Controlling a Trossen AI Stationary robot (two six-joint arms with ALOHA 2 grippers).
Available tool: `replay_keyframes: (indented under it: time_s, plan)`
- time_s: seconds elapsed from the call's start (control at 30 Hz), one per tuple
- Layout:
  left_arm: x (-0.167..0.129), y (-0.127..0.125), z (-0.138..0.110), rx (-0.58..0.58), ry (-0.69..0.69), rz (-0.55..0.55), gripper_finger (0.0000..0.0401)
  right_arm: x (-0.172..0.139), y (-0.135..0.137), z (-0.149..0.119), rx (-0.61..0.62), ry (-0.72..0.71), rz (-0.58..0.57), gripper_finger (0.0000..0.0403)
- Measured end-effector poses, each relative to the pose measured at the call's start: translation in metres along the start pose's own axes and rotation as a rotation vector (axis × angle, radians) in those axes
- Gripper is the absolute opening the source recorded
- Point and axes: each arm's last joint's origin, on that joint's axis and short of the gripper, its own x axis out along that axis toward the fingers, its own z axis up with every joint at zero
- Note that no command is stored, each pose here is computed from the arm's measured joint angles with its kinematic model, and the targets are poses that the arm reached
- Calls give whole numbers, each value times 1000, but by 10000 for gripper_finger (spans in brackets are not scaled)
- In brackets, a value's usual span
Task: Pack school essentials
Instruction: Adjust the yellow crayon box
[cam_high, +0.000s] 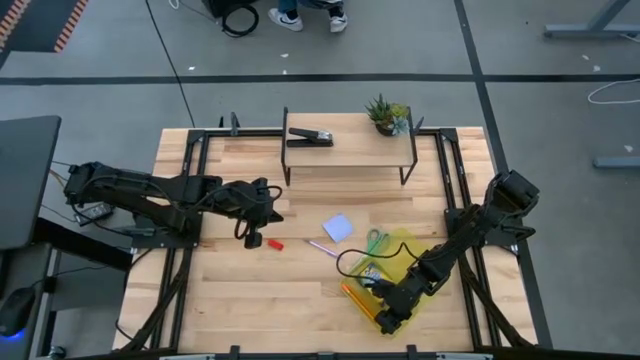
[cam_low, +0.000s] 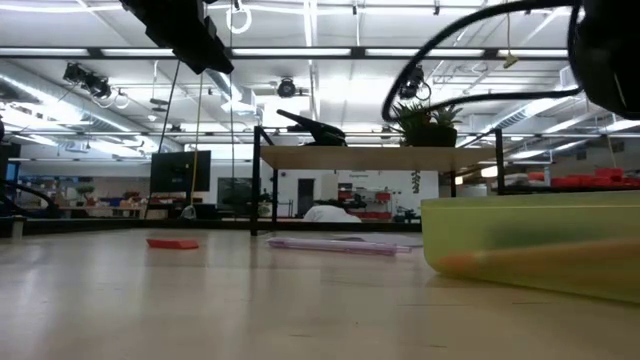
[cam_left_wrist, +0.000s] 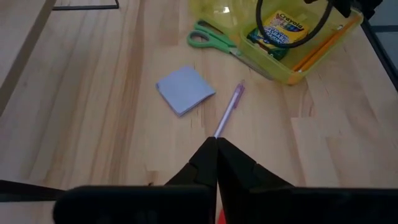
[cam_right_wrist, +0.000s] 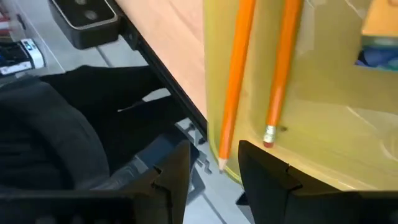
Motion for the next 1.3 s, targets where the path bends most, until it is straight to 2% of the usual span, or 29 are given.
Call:
replay_keyframes:
  time_s: [0.3,0.5,0.67,0.97,1.3]
  plan:
    - [0,0,0,-3,0,0,21,1,-3,-2,-1,2,-7,142]
    - [0,0,0,-1,0,5,12,1,-3,-2,-12,-15,-6,142]
    - [0,0,0,0,0,7,7,1,-9,-2,-21,-38,-65,142]
    - [0,0,0,3,0,11,23,1,-3,-3,-25,-15,-4,142]
    - [0,1,0,3,0,23,9,1,-10,-3,13,-7,-74,142]
